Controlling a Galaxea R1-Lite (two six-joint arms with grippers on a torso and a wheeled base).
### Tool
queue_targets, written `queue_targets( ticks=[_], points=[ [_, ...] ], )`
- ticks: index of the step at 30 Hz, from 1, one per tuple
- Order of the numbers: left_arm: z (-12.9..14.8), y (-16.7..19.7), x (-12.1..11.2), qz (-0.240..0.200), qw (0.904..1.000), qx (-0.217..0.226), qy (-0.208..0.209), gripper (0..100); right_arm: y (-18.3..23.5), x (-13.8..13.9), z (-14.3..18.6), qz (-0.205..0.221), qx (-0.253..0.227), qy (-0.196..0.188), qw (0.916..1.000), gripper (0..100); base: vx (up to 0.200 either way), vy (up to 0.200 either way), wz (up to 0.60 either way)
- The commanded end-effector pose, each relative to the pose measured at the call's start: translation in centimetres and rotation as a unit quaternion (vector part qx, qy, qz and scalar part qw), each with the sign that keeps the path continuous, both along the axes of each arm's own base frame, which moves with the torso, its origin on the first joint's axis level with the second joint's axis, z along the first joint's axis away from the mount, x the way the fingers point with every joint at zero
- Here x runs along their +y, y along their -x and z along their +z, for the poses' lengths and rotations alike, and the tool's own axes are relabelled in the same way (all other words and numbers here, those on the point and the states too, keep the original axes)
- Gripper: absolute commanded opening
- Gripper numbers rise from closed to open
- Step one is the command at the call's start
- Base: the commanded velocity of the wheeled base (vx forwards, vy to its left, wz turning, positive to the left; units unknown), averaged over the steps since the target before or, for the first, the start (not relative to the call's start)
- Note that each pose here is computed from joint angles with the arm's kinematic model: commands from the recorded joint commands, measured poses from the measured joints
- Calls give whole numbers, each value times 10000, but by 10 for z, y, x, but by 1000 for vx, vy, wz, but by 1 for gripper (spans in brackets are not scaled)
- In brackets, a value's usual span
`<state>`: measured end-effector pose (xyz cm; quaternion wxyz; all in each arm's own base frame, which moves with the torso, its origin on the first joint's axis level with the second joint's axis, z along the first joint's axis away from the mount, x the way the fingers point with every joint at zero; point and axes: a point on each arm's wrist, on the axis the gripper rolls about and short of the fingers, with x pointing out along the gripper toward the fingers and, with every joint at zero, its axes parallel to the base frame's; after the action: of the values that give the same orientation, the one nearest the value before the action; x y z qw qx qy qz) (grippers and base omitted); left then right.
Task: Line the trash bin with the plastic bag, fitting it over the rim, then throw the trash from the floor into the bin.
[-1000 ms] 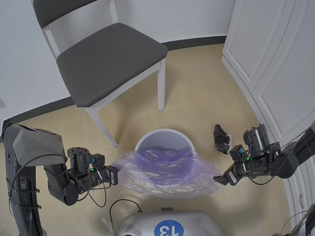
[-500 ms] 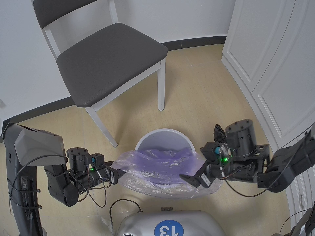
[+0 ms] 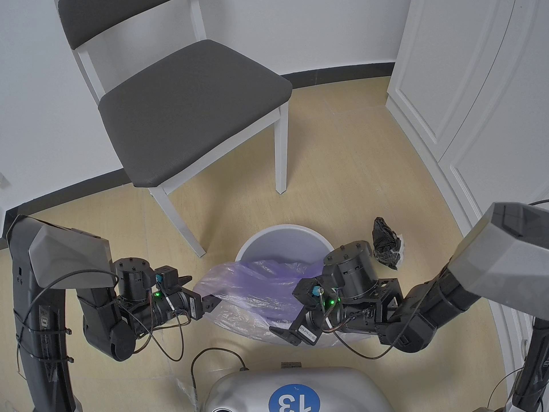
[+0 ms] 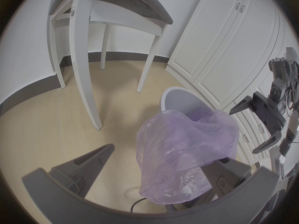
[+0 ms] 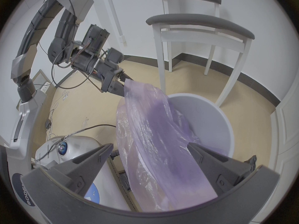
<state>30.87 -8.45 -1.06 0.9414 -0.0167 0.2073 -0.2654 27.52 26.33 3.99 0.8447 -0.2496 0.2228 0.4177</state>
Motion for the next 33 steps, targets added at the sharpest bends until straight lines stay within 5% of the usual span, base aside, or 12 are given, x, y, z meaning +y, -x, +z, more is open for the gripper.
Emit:
queue_targets(
  ticks=[1, 4, 5, 18, 26, 33],
  points=[
    [-2, 0, 1, 4, 10000, 21, -14, 100, -6, 6, -19, 10, 125, 114, 9999, 100, 0, 0, 0],
    [-2, -1, 1, 12, 10000, 14, -12, 100, -8, 7, -21, -2, 130, 109, 9999, 100, 0, 0, 0],
    [-1, -1, 1, 12, 10000, -9, -6, 100, -10, 8, -23, -10, 125, 104, 9999, 0, 0, 0, 0],
    [-7, -8, 4, 129, 9997, -192, 34, 100, -63, -22, -7, -705, -30, -341, 9969, 0, 0, 0, 0],
    [-5, -18, 2, 204, 9990, -370, 123, 100, -115, -32, 30, -1474, -376, -1278, 9801, 0, 0, 0, 0],
    [-4, -30, -5, 601, 9965, -413, 398, 100, -136, -21, 31, -1684, -535, -1447, 9736, 0, 0, 0, 0]
  ],
)
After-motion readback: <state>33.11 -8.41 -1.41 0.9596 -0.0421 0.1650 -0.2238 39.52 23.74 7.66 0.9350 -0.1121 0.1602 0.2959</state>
